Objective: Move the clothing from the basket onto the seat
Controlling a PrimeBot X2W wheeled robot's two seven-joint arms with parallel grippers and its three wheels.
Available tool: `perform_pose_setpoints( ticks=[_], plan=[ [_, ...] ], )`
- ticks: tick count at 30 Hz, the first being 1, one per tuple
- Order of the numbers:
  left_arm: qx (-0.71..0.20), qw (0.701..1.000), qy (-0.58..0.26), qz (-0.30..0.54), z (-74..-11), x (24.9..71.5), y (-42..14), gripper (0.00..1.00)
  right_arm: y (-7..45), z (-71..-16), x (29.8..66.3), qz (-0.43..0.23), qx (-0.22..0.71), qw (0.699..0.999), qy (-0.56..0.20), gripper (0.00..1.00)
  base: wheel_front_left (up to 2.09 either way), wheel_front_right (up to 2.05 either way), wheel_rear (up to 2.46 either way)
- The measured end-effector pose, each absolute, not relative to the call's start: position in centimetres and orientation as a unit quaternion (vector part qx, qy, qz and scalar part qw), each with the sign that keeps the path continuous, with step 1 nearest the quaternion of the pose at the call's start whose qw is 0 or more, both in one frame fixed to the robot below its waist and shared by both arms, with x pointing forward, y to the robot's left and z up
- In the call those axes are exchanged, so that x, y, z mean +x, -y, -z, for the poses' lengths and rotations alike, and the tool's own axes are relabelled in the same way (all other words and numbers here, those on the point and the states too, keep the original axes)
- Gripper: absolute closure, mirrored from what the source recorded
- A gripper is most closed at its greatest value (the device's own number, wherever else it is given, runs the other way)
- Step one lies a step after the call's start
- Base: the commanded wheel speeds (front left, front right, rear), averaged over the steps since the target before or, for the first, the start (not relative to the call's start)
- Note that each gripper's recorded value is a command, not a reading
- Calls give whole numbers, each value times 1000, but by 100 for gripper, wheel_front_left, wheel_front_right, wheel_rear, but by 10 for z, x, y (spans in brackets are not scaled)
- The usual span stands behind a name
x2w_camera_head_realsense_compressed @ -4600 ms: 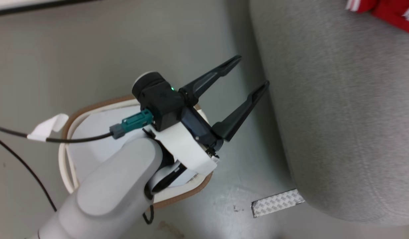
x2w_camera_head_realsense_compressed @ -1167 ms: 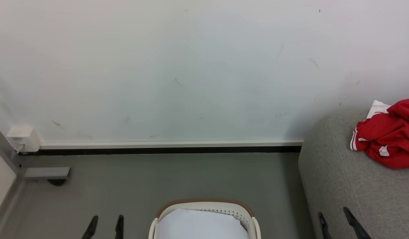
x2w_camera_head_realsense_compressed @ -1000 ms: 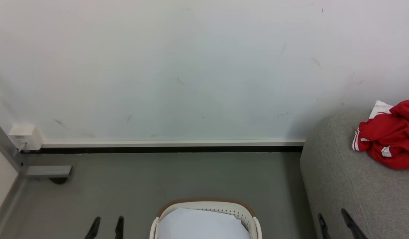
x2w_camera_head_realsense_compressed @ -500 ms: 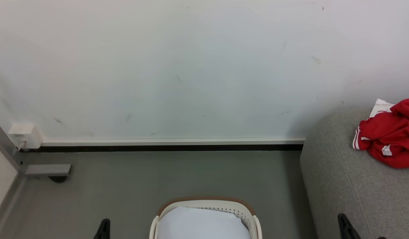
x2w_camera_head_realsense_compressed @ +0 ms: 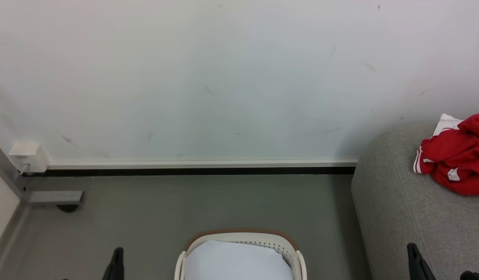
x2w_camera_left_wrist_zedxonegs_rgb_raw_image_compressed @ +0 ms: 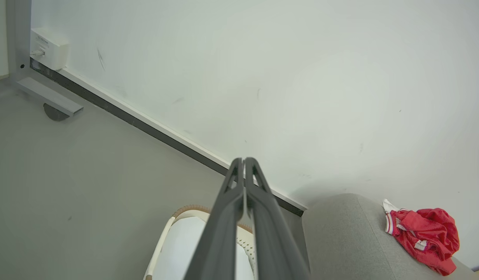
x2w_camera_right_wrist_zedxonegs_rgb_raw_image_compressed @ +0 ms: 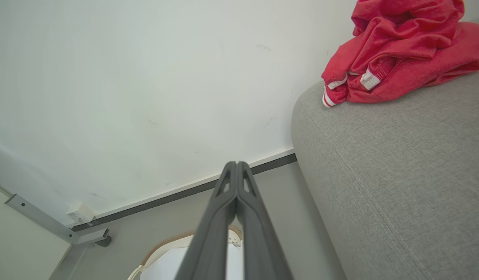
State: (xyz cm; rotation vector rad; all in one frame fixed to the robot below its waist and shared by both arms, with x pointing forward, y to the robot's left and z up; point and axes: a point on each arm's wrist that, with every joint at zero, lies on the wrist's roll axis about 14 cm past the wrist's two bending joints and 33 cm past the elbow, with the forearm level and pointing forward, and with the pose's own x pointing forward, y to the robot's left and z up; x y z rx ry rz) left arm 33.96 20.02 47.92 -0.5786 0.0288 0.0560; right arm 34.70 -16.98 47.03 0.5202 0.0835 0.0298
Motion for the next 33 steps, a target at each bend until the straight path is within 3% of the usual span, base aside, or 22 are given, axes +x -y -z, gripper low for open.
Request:
perform_pose_setpoints(
  ticks=[33],
  plan=[
    [-481, 876, -16, -36, -486, 359, -203, 100, 186, -482, 365, 16, 467, 884, -34, 100, 0, 0, 0]
  ],
)
